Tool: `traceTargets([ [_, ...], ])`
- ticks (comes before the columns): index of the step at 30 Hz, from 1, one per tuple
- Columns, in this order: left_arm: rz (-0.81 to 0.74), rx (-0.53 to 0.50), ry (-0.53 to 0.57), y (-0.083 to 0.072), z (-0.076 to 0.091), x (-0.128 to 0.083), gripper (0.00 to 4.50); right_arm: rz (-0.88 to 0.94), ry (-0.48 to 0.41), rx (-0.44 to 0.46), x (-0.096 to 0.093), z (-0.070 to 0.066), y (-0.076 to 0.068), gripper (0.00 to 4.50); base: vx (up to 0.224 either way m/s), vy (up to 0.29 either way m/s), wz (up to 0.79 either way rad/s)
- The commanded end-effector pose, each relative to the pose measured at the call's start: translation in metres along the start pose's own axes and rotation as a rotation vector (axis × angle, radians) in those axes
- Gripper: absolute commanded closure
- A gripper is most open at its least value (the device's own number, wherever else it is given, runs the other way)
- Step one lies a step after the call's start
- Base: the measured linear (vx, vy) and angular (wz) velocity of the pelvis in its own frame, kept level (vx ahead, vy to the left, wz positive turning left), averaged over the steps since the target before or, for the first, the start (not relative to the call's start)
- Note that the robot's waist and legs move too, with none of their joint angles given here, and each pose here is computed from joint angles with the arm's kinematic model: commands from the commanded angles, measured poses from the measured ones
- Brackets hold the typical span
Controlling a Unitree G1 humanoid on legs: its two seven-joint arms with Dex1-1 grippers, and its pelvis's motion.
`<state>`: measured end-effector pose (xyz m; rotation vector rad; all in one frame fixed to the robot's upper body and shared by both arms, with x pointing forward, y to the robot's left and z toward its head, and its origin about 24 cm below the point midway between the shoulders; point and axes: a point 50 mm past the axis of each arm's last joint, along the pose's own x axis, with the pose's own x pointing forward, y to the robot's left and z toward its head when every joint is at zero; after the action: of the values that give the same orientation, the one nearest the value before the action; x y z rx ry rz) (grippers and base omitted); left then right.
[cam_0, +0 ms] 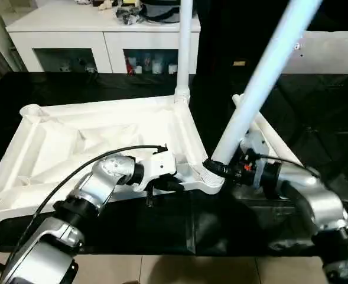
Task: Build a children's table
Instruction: Insert table leg to table base, then rotate leg to tighten
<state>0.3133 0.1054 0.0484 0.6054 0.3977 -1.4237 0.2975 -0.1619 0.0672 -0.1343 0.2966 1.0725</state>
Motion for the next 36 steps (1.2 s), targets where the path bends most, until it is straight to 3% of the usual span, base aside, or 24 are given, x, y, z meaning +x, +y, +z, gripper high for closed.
traceTargets([
  [1,-0.04,0.032,0.102,0.002,-0.01,-0.009,4.5,0.059,0.22,0.097,-0.004,-0.043,0.01,2.62,0.0,0.0,0.0],
  [9,-0.028,0.055,0.138,0.015,-0.01,-0.021,4.5,0.137,0.238,0.111,0.002,-0.043,0.019,2.62,0.0,0.0,0.0],
  [15,-0.028,0.025,0.124,0.011,-0.013,-0.023,4.5,0.123,0.194,0.124,0.006,-0.04,0.025,2.62,0.0,0.0,0.0],
  [25,0.091,-0.193,0.016,-0.012,-0.012,-0.015,4.5,-0.234,0.151,0.204,0.021,-0.035,0.014,2.62,0.0,0.0,0.0],
  [27,0.204,-0.281,-0.014,-0.019,0.001,-0.002,4.5,-0.36,0.161,0.238,0.03,-0.034,0.011,2.62,0.0,0.0,0.0],
  [31,0.284,-0.327,-0.027,-0.02,0.015,0.008,4.5,-0.431,0.171,0.262,0.036,-0.033,0.01,2.62,0.0,0.0,0.0],
  [33,0.315,-0.311,-0.037,-0.018,0.036,0.022,4.5,-0.518,0.175,0.315,0.042,-0.035,0.003,2.62,0.0,0.0,0.0],
  [36,0.313,-0.288,-0.04,-0.018,0.044,0.027,4.5,-0.553,0.176,0.341,0.045,-0.035,-0.002,2.62,0.0,0.0,0.0],
])
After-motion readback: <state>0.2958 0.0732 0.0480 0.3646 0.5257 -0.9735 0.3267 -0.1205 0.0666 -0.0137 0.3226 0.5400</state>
